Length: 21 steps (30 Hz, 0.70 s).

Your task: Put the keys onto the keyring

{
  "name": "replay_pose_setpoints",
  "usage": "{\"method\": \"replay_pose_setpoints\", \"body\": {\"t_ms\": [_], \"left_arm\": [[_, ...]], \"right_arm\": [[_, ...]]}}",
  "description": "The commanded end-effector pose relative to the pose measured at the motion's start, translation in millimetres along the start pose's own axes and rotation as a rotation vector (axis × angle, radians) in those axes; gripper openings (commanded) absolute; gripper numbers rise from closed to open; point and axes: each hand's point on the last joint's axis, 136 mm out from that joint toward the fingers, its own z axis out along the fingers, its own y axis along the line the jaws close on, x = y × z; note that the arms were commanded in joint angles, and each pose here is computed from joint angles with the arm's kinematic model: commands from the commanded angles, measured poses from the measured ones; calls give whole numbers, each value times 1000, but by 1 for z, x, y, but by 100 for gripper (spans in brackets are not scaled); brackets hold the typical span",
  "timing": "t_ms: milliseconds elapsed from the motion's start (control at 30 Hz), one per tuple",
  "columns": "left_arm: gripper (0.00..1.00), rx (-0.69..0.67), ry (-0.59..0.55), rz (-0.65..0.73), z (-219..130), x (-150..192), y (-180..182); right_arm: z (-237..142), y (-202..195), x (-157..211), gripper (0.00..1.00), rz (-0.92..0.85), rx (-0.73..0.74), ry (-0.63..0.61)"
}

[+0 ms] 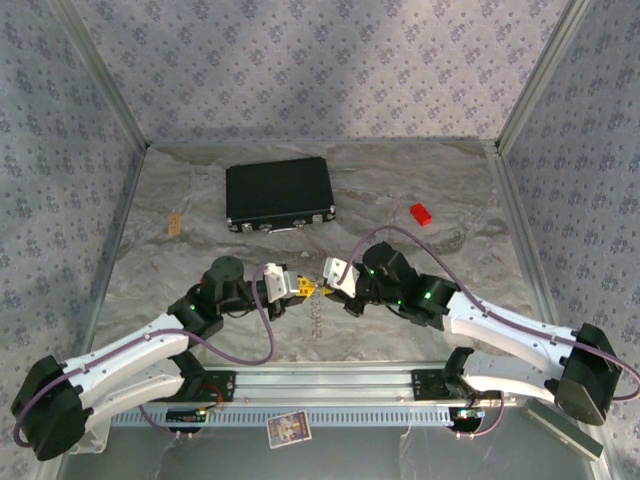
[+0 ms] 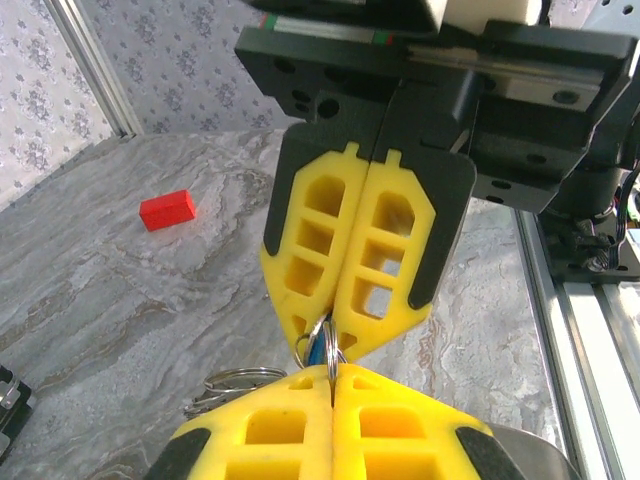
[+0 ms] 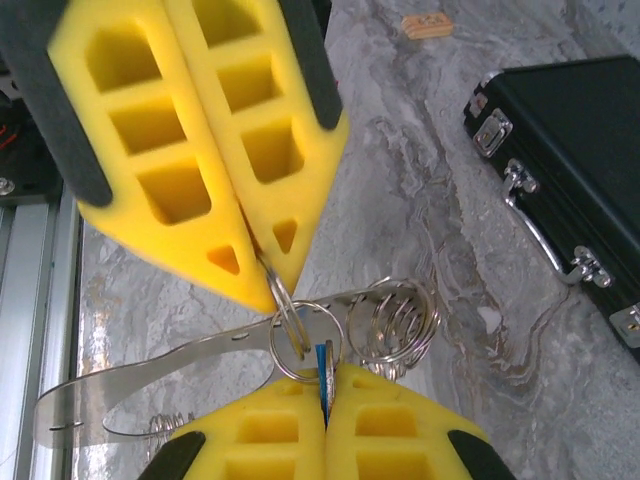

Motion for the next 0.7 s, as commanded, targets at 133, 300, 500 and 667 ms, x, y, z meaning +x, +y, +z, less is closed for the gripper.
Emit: {"method": "replay_pose_setpoints", "body": {"t_ms": [133, 300, 500, 667], "left_arm": [[0, 7, -2, 25, 0, 0, -2], [0, -7, 29, 24, 1, 6, 0], [0, -6, 70, 26, 3, 12, 2], [20, -22, 56, 28, 2, 7, 5]], "right_arm": [[-11, -7, -27, 0, -9, 24, -96], [-18, -9, -29, 0, -15, 38, -101], [-26, -11, -27, 0, -41, 64, -86], [-29, -13, -28, 0, -59, 71, -72]]}}
